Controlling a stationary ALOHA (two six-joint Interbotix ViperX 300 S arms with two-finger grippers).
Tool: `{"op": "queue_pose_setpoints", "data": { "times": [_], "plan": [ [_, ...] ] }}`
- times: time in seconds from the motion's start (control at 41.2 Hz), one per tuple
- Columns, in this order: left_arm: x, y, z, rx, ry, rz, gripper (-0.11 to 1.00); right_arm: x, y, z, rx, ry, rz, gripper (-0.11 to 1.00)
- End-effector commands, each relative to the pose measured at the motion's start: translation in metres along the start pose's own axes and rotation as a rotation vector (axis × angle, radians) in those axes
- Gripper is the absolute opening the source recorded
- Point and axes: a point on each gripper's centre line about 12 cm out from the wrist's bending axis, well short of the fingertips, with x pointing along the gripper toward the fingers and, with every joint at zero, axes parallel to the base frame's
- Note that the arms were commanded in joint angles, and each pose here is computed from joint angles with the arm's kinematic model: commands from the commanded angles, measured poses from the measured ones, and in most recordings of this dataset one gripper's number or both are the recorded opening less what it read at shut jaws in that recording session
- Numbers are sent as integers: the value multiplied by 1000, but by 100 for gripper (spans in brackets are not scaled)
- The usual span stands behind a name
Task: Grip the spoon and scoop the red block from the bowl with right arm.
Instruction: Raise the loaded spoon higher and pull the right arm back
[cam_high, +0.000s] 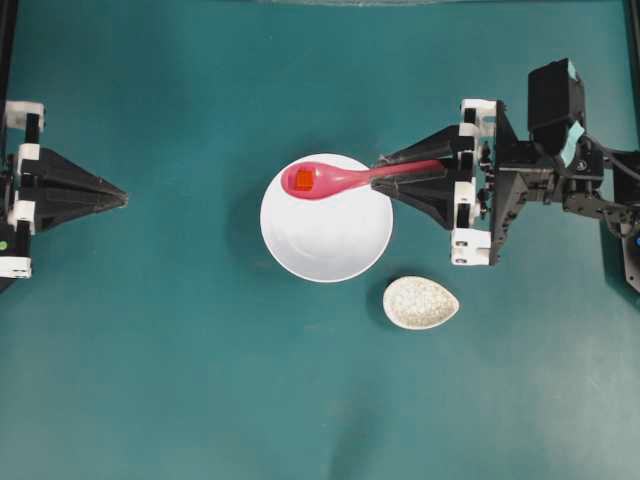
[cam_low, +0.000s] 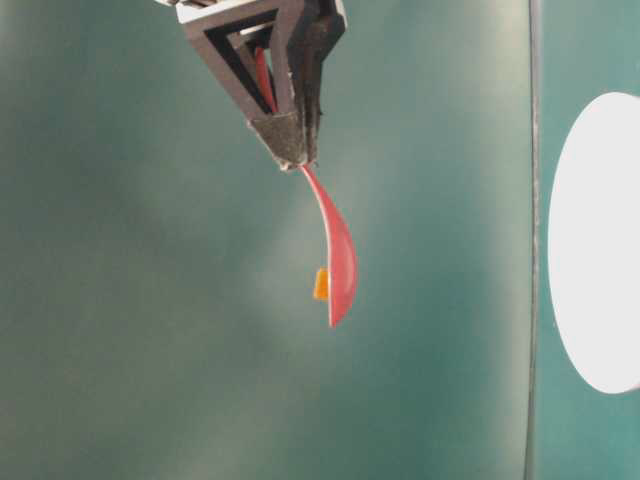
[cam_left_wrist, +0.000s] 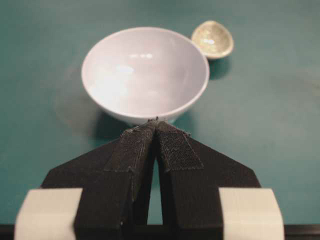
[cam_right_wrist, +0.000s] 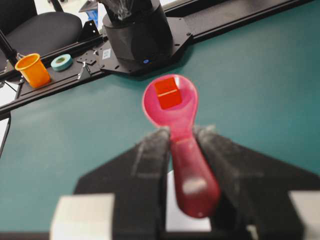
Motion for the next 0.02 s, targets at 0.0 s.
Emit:
{"op": "queue_pose_setpoints", "data": {
  "times": [0.0],
  "plan": [
    [0, 0, 5, 0, -12, -1, 0, 0, 4, 12, 6, -31, 12, 24]
  ]
}}
